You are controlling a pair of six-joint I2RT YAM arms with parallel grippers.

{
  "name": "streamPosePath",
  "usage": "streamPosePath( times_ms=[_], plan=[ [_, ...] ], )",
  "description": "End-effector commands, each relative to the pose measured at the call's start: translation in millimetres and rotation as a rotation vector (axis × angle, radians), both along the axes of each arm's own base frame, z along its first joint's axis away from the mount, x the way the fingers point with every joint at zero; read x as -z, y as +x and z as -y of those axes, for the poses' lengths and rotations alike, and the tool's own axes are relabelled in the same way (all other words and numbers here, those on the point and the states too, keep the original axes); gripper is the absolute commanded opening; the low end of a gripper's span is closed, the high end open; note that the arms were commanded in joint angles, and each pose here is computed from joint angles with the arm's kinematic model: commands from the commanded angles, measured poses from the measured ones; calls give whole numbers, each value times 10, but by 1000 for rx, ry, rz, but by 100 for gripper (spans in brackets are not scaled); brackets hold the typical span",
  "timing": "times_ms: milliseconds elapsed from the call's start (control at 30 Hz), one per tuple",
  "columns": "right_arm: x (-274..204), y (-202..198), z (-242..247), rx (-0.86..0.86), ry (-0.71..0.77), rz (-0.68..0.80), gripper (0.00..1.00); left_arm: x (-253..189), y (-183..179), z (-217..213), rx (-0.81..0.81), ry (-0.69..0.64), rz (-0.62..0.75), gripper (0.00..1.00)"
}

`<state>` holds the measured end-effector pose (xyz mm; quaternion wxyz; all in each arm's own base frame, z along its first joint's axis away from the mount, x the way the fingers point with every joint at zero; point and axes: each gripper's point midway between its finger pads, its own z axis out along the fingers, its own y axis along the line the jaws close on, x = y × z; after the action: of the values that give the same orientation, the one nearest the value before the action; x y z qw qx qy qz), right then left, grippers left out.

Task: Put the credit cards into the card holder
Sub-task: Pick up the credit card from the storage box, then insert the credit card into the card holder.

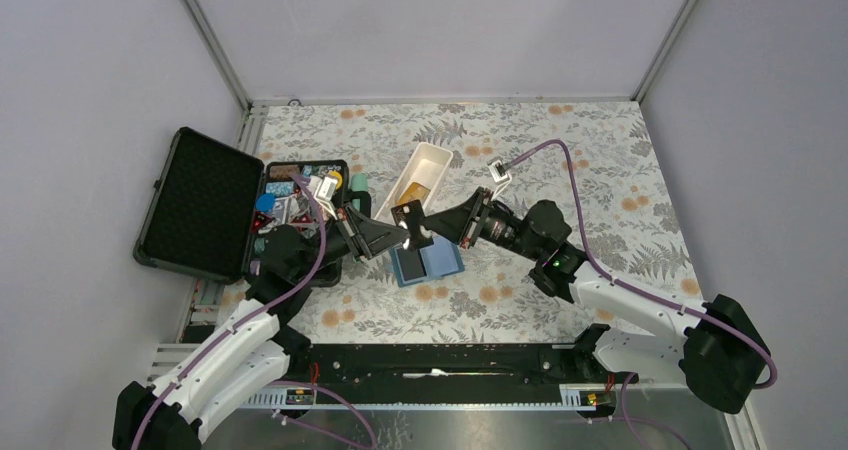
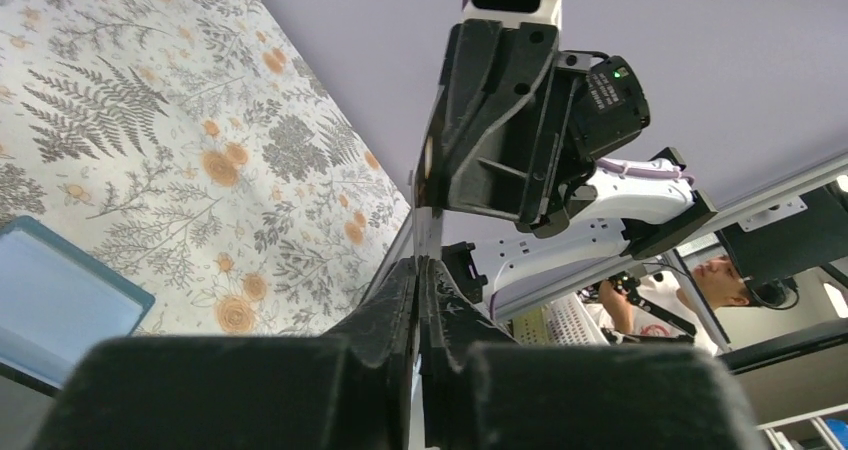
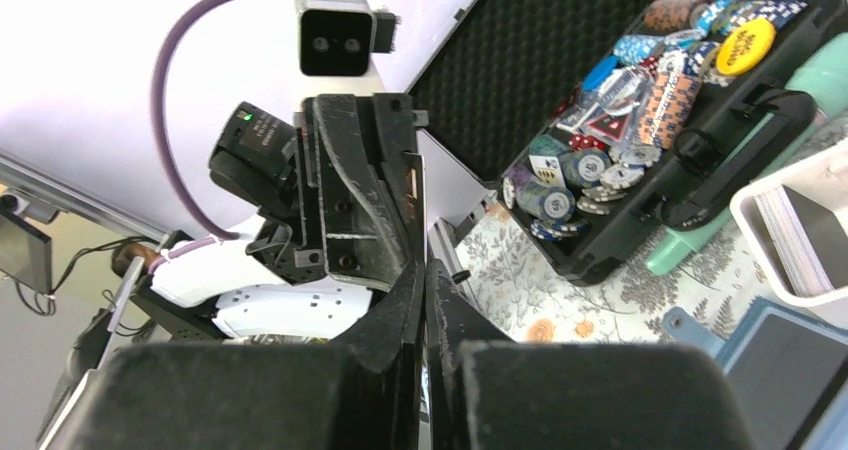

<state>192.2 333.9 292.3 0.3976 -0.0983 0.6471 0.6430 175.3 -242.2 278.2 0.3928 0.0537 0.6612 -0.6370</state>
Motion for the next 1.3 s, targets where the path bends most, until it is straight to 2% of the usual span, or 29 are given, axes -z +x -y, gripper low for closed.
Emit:
streamPosePath(
  times_ms=[0, 67, 200, 300, 500, 767, 1067, 1267],
  plan=[
    [8, -19, 4, 3, -10, 25, 0, -101, 30, -13, -22, -58, 41, 0],
    [82, 48, 34, 44, -56, 27, 0, -20, 63, -22, -40, -40, 18, 0],
    [290, 250, 159, 167, -226, 33, 30, 260, 212, -82, -131, 44, -78, 0],
    [555, 420, 322, 272, -399, 10, 37, 724, 362, -199, -245, 180, -229, 0],
    [1064, 649, 670, 400, -600, -75, 54, 1267, 423, -152, -289, 238, -430, 0],
    [1685, 700, 819, 382, -796, -150, 57, 1497, 387, 8, -343, 282, -521, 0],
    [2034, 672, 783, 331, -856, -190, 58, 1810, 359, 104, -329, 362, -577, 0],
    [2172, 648, 690, 279, -869, -232, 56, 1890, 401, 137, -330, 393, -565, 0]
  ],
)
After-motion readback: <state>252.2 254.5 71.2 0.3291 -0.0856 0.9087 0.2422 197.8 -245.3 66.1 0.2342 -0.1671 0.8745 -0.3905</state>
